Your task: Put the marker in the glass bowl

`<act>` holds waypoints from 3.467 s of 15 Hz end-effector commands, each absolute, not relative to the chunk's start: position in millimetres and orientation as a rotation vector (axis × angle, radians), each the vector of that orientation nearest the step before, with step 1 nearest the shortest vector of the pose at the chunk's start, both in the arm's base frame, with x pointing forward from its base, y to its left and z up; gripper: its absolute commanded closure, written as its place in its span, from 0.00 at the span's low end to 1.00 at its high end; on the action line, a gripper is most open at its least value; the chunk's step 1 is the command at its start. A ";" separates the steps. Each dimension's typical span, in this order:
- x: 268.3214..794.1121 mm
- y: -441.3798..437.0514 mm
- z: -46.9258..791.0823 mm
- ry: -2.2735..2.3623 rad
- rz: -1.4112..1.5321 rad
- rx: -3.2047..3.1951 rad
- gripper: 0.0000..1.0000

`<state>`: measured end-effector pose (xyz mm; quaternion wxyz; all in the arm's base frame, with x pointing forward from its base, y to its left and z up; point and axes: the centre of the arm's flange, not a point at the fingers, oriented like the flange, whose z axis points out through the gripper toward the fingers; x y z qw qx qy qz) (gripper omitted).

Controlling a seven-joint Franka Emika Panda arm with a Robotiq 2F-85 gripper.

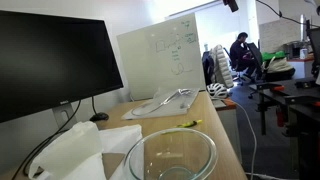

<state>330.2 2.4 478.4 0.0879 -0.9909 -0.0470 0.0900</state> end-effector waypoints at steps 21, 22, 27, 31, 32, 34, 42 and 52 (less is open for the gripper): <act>474.1 41.1 261.8 -0.458 0.090 -3.257 0.00; 480.1 42.6 248.2 -0.504 0.108 -3.255 0.00; 514.2 65.2 197.7 -0.627 0.188 -3.243 0.00; 535.7 91.7 169.5 -0.670 0.222 -3.200 0.08; 539.7 97.4 162.8 -0.681 0.227 -3.191 0.26; 545.5 105.8 152.3 -0.718 0.241 -3.182 0.40; 560.4 122.3 118.6 -0.757 0.302 -3.156 0.63; 566.7 126.4 128.5 -0.648 0.282 -3.137 1.00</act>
